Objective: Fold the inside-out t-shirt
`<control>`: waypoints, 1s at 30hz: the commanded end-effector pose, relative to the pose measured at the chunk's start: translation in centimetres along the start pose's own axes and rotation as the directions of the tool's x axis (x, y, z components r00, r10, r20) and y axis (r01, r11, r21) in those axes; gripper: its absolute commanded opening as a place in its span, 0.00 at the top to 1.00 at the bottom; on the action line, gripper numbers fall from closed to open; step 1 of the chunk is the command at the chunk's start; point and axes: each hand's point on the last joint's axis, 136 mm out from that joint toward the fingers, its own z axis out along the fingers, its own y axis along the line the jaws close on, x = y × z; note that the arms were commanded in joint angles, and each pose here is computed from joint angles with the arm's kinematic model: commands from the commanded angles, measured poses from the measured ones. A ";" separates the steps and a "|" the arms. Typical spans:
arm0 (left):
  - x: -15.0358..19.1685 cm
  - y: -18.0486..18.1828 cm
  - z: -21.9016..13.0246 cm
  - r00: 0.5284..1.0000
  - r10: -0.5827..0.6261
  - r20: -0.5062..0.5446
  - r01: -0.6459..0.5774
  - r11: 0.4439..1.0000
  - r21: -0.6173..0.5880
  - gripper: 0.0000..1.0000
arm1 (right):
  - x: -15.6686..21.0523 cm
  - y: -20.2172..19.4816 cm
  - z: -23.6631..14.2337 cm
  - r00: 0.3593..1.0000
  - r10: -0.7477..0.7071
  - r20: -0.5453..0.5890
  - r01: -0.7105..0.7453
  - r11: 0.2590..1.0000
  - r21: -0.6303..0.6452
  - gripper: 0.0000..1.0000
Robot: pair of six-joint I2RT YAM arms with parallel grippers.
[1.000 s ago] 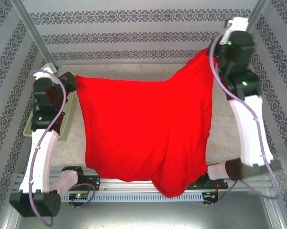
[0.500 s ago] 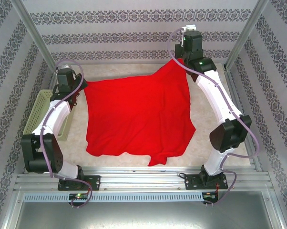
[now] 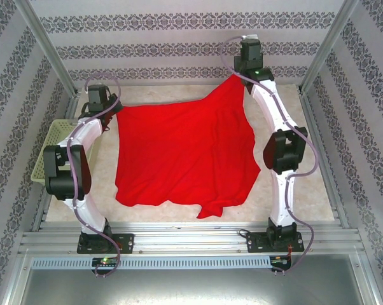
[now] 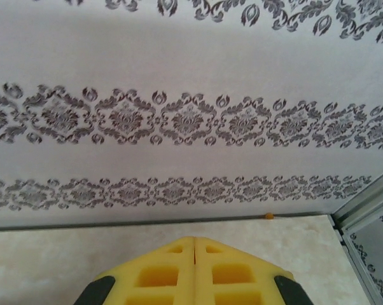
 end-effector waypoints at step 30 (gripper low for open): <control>6.7 5.8 -3.8 0.950 -0.224 -0.219 0.217 0.975 -0.054 1.00 | 16.3 -1.9 -18.2 0.887 0.316 -0.336 -0.374 0.920 -0.121 1.00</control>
